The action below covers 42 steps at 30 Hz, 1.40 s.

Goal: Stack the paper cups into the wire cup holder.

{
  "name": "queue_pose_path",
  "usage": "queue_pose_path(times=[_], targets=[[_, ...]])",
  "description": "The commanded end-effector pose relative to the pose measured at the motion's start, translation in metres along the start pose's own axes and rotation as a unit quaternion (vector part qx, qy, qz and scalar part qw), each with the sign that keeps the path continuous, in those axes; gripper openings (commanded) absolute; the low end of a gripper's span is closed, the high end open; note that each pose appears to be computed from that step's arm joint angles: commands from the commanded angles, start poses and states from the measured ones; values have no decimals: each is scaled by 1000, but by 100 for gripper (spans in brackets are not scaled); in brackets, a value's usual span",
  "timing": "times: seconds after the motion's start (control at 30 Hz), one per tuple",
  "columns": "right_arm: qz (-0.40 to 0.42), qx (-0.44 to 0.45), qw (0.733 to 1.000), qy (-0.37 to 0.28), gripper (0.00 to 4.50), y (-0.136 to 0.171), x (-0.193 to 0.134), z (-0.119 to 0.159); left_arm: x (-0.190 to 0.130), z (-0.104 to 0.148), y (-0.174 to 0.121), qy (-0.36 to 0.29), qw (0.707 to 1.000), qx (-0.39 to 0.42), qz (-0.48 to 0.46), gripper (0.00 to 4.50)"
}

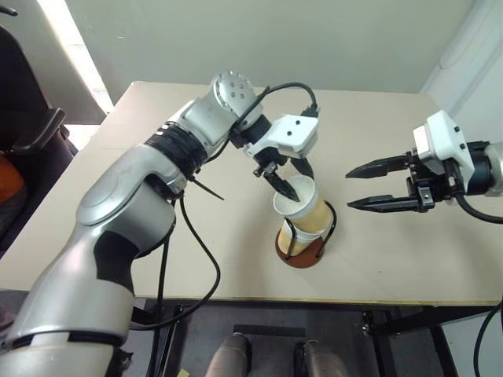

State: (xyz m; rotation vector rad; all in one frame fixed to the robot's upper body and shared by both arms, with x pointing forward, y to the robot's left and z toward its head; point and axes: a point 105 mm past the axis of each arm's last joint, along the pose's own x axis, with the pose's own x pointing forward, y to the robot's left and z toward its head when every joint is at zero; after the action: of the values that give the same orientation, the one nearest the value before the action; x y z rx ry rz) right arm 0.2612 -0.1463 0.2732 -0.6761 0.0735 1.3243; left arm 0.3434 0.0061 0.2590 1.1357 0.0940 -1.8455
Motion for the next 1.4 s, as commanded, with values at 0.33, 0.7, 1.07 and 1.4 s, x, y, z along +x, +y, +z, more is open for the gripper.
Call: queue_pose_path(times=[0.33,0.7,1.07,1.4], targets=[[-16,-24,1000,5,252,-2,-14,9,-14,49,28,-86,993,58,55,271],[-49,-12,999,9,252,-10,-50,9,-24,49,30,-95,991,55,78,271],[-38,47,998,12,252,-28,-27,-26,-133,-35,-81,-66,960,-151,226,271],[-31,99,995,11,252,-39,-35,-52,-148,-82,-196,-14,858,-376,350,271]])
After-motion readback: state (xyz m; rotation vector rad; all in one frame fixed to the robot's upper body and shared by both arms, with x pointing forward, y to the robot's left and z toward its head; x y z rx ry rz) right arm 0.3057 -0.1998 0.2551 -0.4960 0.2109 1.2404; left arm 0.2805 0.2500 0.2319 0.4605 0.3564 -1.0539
